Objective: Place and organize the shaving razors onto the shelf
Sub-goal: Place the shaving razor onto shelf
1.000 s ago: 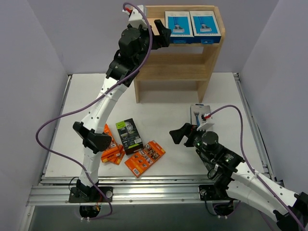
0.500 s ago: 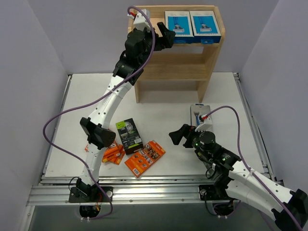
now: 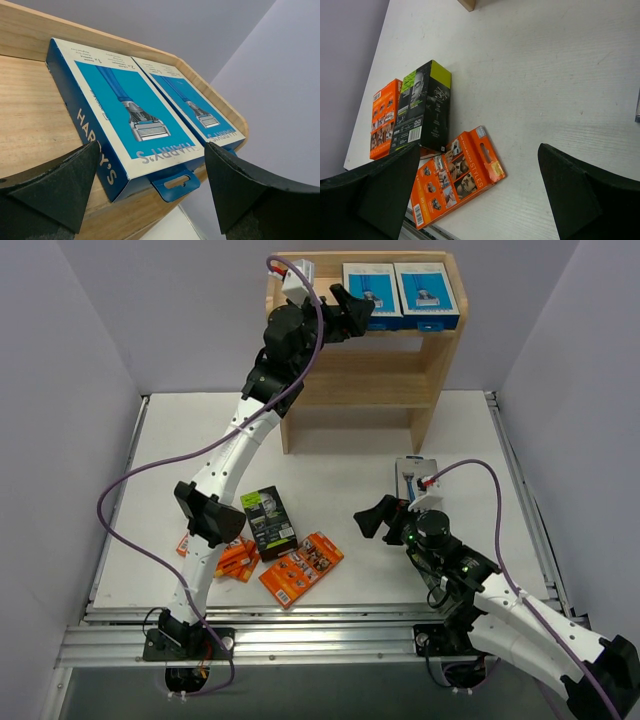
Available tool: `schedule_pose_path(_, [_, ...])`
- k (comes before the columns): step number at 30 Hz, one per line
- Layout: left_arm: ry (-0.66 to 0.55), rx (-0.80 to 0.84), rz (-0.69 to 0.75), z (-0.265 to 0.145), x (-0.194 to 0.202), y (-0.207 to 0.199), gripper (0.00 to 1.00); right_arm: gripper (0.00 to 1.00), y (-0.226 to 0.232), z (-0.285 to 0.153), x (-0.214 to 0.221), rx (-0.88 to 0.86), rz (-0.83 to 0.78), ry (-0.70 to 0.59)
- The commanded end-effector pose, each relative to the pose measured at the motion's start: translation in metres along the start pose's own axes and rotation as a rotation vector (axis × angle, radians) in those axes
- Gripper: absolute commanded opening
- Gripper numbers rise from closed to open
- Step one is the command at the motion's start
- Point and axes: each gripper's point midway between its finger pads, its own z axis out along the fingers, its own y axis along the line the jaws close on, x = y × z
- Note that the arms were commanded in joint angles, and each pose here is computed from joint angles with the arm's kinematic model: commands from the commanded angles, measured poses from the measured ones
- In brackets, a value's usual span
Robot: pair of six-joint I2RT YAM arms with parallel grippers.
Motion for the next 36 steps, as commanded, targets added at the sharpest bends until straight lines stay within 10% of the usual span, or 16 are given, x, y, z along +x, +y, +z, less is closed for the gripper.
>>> schedule_pose_path(1, [-0.051, 0.071, -0.041, 0.003, -0.010, -0.021, 0.95, 1.00, -0.001, 0.002, -0.001, -0.010, 0.008, -0.008])
schedule_pose_path(36, [0.015, -0.081, -0.057, -0.003, -0.008, 0.033, 0.96, 1.00, -0.016, -0.001, 0.004, 0.028, 0.014, 0.002])
